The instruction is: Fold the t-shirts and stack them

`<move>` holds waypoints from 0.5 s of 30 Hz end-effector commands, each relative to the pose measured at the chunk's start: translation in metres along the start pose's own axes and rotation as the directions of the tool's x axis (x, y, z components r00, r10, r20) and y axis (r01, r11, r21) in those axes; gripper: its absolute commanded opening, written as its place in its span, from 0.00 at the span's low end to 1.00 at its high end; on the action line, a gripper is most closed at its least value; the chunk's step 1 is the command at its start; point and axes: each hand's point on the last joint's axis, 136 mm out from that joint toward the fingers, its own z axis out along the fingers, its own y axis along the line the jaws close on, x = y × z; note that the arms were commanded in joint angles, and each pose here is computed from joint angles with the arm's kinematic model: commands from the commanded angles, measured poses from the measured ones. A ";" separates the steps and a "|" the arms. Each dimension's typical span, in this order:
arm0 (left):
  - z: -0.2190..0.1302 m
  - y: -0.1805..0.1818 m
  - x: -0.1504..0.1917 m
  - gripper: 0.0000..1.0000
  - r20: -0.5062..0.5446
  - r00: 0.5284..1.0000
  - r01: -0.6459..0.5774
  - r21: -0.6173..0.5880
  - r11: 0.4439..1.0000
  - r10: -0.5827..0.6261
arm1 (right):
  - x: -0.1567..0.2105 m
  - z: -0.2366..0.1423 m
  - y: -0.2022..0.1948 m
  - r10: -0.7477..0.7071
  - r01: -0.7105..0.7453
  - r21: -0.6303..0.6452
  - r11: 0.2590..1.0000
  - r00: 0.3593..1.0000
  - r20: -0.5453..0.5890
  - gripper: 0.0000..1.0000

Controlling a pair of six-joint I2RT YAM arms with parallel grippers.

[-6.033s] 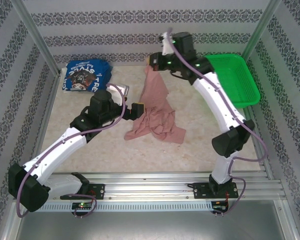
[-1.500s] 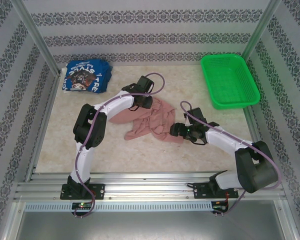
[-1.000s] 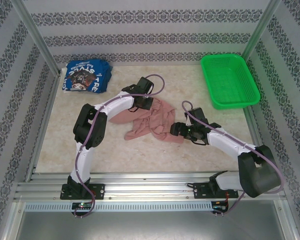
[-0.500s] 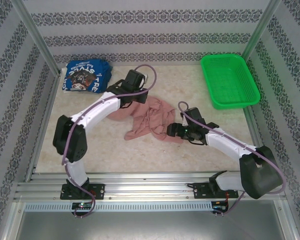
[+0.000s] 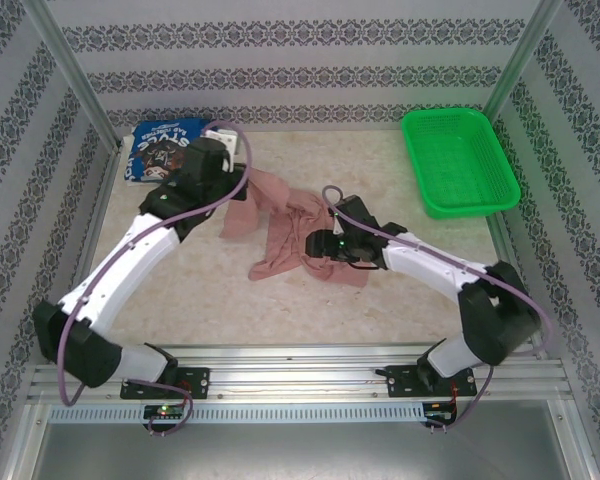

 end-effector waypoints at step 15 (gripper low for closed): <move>-0.022 0.049 0.011 0.00 0.028 0.998 0.053 -0.094 0.994 -0.051 | -0.024 0.040 -0.035 -0.045 0.056 0.298 0.953 0.998 -0.044 0.22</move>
